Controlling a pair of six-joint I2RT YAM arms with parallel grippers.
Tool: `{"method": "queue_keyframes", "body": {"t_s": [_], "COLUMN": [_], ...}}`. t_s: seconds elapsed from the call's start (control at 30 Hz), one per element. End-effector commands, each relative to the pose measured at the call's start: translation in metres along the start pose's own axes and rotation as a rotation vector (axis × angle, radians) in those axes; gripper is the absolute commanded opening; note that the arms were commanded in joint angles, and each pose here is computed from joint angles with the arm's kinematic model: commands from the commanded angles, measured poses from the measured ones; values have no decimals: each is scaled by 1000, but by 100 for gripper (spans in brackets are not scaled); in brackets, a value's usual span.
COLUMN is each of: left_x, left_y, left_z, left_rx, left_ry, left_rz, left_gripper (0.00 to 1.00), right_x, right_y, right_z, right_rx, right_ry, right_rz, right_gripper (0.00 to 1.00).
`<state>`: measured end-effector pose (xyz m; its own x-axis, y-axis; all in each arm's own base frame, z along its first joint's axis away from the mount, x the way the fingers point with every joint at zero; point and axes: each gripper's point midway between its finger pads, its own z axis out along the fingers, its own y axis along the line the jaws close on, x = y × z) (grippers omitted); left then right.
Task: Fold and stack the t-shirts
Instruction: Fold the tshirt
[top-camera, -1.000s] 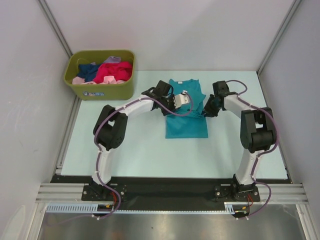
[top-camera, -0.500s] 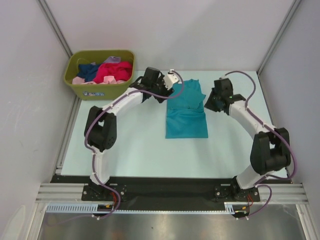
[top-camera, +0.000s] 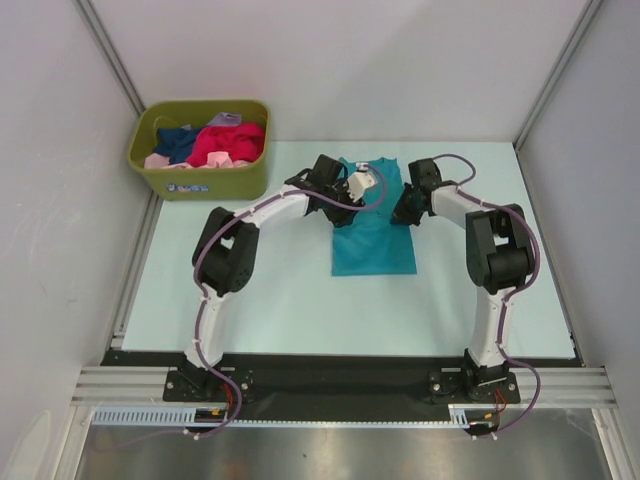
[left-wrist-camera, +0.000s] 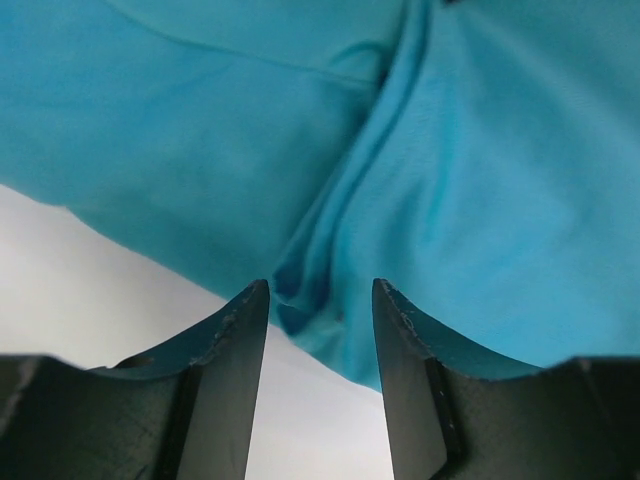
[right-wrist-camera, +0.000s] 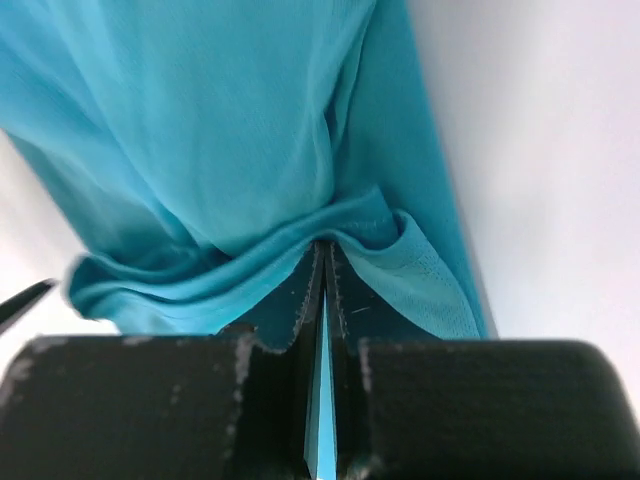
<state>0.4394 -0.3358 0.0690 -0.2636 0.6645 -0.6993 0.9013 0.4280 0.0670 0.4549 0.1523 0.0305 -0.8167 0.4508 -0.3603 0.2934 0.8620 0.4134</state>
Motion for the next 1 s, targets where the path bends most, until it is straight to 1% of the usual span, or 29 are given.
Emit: {"method": "queue_keyframes", "body": {"t_s": [0.0,0.1,0.2,0.27,0.3,0.33,0.37,0.4,0.43,0.47,0.5,0.53,0.57,0.6,0.63,0.67,0.7,0.73,0.77,0.8,0.87,0.9,0.97], "left_x": [-20,-11,-13,-29,-37,-56,-63,-73,-88,-85,-85,-94,-67,-58,-47,-22,-9,1,18,23,42,45,57], "left_y": [33,52,62,66,66,69,68,67,66,60,46,34,16,-10,-27,-46,-70,-79,-89,-100,-111,-117,-119], "left_z": [1,10,8,-4,-11,-31,-39,-51,-71,-77,-79,-98,-88,-83,-83,-79,-76,-74,-73,-72,-70,-68,-64], "left_rx": [-111,-174,-219,-229,-234,-254,-257,-264,-276,-264,-216,-200,-149,-83,-47,-3,46,62,82,102,132,141,140], "left_ry": [-38,-9,3,-24,-36,-79,-96,-116,-151,-146,-156,-185,-129,-110,-81,-18,24,50,70,72,98,105,128], "left_rz": [-26,-32,-31,-28,-20,-3,16,27,40,49,67,101,145,201,255,334,381,410,440,462,497,513,522], "left_gripper": [51,50,51,53,55,56,59,59,60,61,62,62,62,63,63,64,64,63,64,64,65,66,67], "right_x": [-46,-54,-47,-50,-59,-62,-67,-65,-62,-56,-47,-26,-12,2,24,36,47,65,70,78,92,94,105], "right_y": [20,10,3,-5,-5,-8,-11,-16,-20,-24,-28,-40,-46,-46,-55,-56,-55,-61,-63,-67,-73,-68,-68], "right_z": [-12,-11,-8,-17,-33,-45,-57,-78,-88,-95,-101,-109,-112,-113,-115,-114,-113,-110,-109,-107,-103,-101,-96], "right_rx": [-59,-29,-23,-7,-1,14,27,50,60,65,68,80,84,73,73,62,45,51,49,52,48,19,17], "right_ry": [-103,-117,-84,-86,-129,-146,-168,-193,-197,-192,-187,-166,-150,-130,-104,-84,-60,-23,-10,7,31,31,54], "right_rz": [46,73,77,72,55,44,11,-3,-13,-23,-34,-32,-36,-46,-50,-53,-54,-52,-48,-39,-20,-21,-22], "right_gripper": [6,6,6,6,7,8,10,11,13,21,25,29,37,39,42,45,46,46,46,46,47,47,47]}}
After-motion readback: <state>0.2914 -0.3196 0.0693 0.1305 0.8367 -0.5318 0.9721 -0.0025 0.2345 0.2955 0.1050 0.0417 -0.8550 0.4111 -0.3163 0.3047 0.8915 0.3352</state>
